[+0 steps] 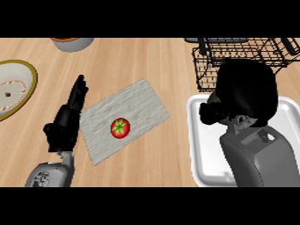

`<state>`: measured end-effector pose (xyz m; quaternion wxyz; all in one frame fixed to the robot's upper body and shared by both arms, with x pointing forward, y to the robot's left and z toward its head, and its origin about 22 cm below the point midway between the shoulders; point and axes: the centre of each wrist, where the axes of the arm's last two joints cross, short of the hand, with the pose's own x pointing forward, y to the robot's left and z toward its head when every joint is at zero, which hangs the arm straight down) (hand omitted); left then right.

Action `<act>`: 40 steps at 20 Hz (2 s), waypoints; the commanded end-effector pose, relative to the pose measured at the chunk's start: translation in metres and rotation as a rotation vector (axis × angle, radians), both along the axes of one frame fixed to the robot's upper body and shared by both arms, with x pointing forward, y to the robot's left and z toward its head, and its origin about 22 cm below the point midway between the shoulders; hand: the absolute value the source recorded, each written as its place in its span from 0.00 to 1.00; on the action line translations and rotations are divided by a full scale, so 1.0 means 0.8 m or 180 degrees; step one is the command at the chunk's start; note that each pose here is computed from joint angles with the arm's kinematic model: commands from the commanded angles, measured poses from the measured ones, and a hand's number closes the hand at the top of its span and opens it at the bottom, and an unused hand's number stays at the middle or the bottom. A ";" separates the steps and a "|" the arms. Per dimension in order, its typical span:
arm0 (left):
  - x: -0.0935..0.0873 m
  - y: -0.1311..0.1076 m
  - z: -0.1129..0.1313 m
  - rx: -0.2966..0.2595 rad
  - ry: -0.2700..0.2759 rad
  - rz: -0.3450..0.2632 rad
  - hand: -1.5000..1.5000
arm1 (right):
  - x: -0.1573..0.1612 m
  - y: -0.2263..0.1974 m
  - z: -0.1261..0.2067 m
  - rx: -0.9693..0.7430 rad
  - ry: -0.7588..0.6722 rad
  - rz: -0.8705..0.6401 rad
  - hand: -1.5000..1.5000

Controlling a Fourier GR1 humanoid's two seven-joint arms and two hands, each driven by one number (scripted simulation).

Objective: Pick the squash from the tray and place it in the tiered basket

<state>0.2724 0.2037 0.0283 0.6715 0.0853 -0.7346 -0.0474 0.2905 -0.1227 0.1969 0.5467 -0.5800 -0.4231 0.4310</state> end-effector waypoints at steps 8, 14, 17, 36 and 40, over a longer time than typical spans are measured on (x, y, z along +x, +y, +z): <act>0.005 0.023 -0.001 -0.0002 -0.0064 0.0024 0.50 | 0.002 -0.040 0.140 0.0572 -0.0393 -0.0161 1.00; -0.013 -0.016 0.004 0.0025 -0.0047 -0.0005 0.50 | 0.052 -0.034 0.141 0.1019 -0.0463 -0.0171 1.00; 0.001 -0.002 0.016 0.0009 -0.0001 -0.0096 0.50 | 0.081 -0.033 0.133 0.0888 -0.0470 -0.0216 1.00; -0.009 -0.002 0.023 -0.0010 -0.0050 -0.0046 0.50 | 0.170 -0.147 0.094 0.1090 -0.0477 -0.0731 1.00; 0.001 -0.010 -0.001 0.0040 -0.0078 -0.0015 0.50 | 0.179 -0.158 0.069 0.1564 -0.0457 -0.0688 0.00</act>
